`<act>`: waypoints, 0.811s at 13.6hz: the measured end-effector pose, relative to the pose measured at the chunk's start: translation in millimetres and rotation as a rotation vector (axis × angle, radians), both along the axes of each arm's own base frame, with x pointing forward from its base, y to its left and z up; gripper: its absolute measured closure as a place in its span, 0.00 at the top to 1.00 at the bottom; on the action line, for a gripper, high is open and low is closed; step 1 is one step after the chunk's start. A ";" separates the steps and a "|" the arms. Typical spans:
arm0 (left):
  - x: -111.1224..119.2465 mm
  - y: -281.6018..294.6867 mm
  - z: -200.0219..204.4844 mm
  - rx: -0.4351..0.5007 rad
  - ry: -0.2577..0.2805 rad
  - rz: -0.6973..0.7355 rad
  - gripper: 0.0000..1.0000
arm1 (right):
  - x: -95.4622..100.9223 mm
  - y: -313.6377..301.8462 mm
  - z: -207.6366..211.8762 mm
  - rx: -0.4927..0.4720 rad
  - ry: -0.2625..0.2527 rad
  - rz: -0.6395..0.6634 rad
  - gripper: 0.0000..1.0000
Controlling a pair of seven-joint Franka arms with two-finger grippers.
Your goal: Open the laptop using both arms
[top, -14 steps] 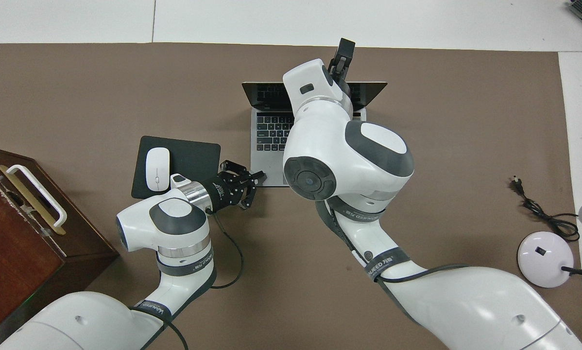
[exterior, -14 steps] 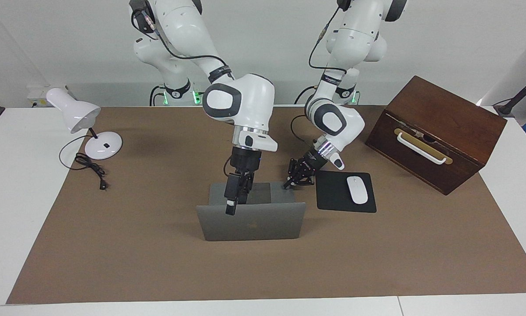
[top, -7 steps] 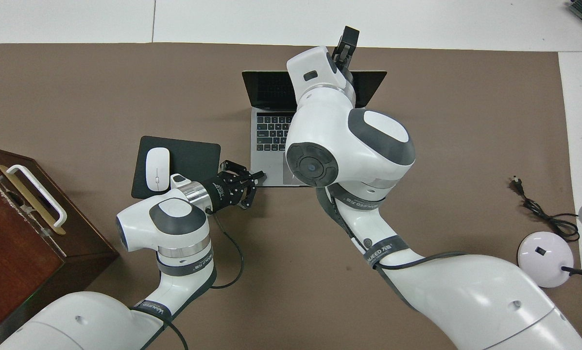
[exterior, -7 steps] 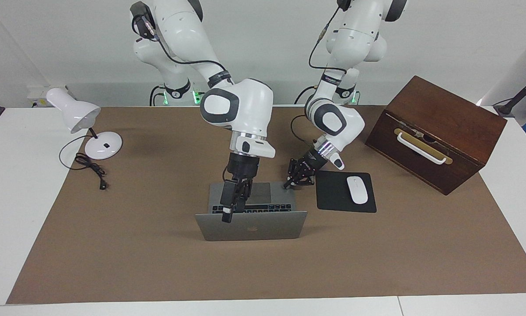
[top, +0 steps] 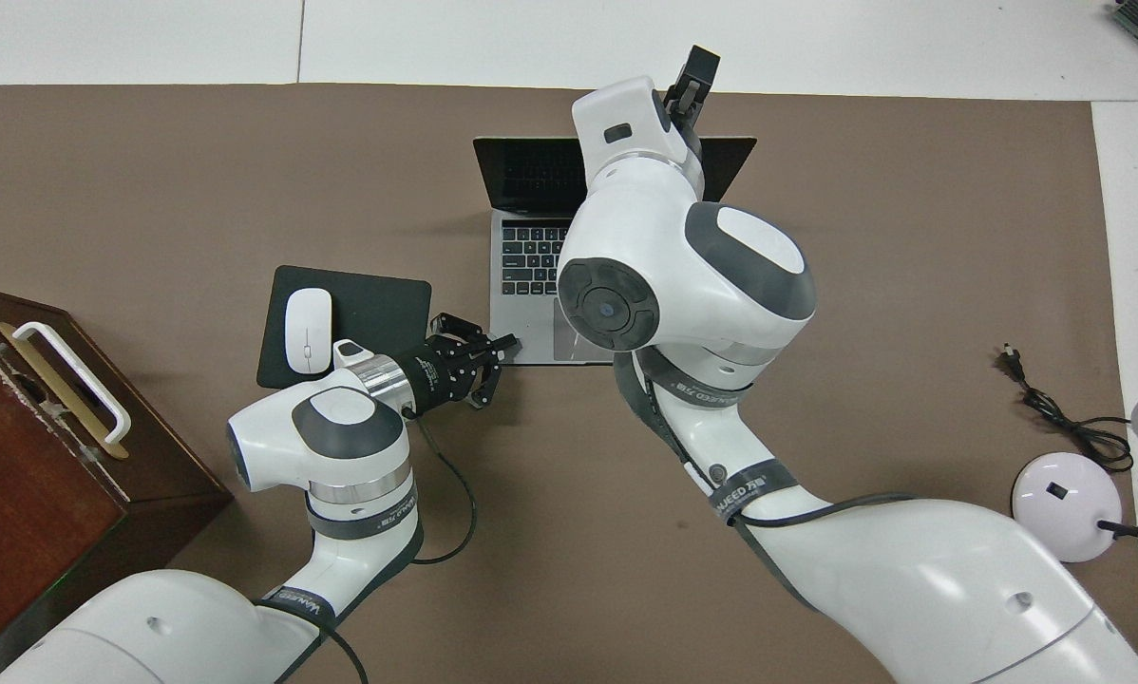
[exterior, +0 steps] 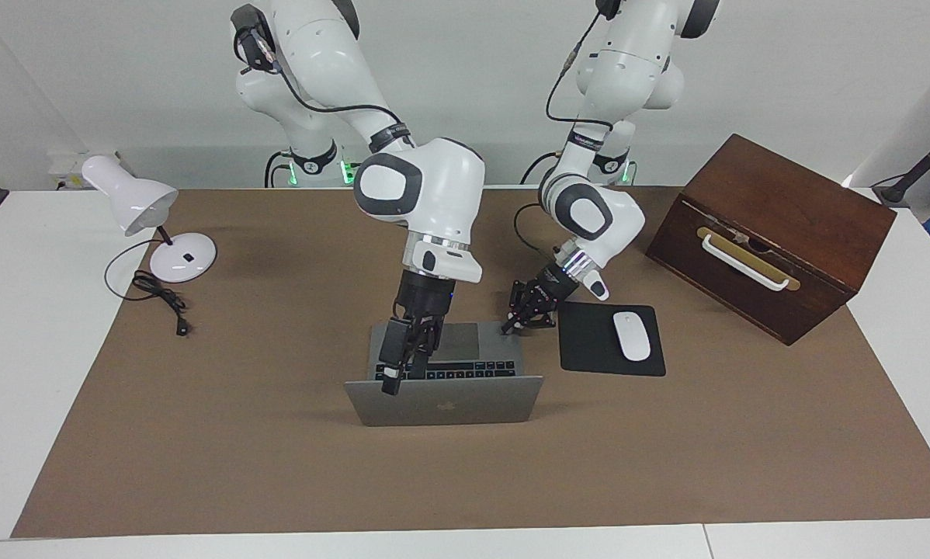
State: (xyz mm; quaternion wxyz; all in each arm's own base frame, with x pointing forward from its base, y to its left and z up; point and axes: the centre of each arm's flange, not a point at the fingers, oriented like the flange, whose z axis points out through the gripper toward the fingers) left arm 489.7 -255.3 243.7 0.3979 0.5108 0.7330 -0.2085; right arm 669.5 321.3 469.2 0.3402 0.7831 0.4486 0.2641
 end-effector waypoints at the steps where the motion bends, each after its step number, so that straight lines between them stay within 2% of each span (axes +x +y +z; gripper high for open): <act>1: 0.0 0.0 0.0 0.000 0.000 0.000 0.01 | -2.5 -3.1 8.2 0.014 0.012 -0.030 1.00; 11: 4.0 -5.2 2.7 0.034 -0.033 -0.043 0.01 | -35.9 -30.5 84.9 0.215 0.146 -0.249 1.00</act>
